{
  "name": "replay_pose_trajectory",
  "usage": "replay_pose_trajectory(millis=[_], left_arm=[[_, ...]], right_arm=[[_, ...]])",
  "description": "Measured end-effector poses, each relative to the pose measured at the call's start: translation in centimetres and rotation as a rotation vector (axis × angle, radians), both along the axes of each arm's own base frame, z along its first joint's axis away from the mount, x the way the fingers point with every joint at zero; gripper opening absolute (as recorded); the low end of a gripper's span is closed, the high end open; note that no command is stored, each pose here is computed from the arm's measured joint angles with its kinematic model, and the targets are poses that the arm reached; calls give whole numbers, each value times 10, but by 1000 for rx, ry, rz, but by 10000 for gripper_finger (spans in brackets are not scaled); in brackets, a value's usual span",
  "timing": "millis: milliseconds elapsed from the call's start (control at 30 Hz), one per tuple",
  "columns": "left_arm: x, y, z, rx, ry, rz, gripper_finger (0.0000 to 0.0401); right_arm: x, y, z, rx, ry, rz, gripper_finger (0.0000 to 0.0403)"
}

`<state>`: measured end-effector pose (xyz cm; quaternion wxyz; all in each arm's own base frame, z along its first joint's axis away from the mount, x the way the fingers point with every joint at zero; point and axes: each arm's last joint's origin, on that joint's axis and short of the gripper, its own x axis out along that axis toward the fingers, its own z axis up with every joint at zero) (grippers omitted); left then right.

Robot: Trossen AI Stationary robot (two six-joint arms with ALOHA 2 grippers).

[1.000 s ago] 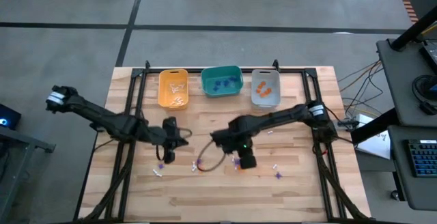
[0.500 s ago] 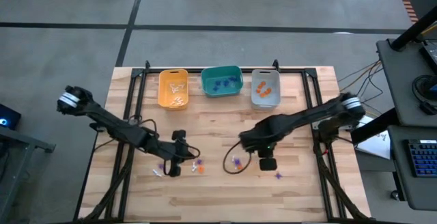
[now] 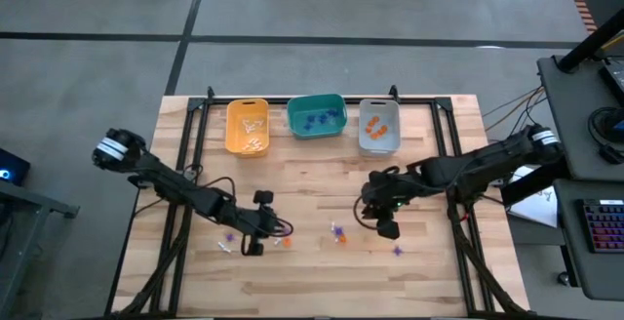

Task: Sort Halloween decoration
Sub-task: Put the violet spider toy into the green bin

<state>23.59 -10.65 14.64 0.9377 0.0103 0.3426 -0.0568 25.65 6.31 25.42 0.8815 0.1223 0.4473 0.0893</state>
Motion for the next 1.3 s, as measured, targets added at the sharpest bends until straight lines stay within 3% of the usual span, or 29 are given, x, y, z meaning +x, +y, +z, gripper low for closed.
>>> replay_pose_trajectory(millis=[333,767,933,1200,1300], left_arm=[[5,1,-17,44,42,35,118],[12,8,-39,72,104,74,125],[13,8,-45,98,113,66,107],[13,7,-45,128,117,27,17],[12,8,-45,143,110,33,6]], right_arm=[[3,1,-23,9,-37,-1,54],[14,4,-39,14,-3,-14,54],[18,5,-45,12,5,-13,54],[20,5,-47,13,1,-13,54],[21,5,-47,14,-4,-13,54]])
